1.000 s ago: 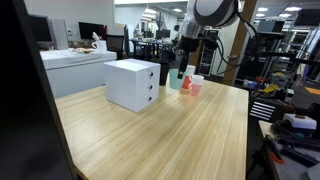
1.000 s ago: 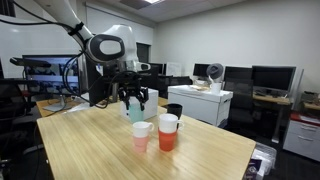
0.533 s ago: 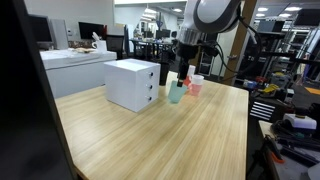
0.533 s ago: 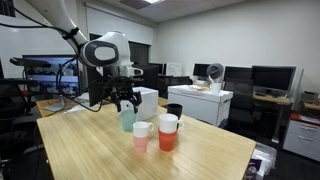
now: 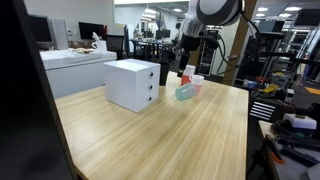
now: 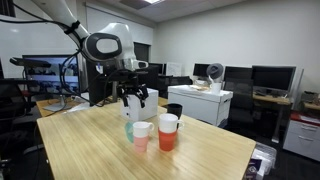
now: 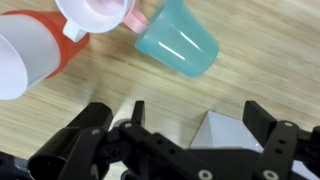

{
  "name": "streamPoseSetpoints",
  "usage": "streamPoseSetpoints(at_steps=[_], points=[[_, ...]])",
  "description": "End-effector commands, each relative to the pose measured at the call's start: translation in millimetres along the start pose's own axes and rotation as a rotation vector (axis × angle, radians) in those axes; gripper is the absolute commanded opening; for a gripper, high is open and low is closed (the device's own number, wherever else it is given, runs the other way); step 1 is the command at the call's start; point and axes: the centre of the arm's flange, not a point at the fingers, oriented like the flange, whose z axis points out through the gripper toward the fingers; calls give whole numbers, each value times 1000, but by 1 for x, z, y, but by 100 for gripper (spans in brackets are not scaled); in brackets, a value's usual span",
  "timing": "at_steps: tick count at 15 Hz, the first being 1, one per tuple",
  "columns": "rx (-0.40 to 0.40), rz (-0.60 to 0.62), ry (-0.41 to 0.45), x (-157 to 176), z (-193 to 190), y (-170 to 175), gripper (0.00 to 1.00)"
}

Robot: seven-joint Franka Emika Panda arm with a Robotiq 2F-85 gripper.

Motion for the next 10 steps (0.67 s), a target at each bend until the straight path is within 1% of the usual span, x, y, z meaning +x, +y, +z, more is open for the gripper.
streamPoseSetpoints(at_steps=[1,6,8,10], points=[[40,-68,-19,-18,3,9,100],[129,-314,-4,-28,23,20,100],[151,-406,0,-28,33,27,100],[140,-458,-4,-28,45,35,100]])
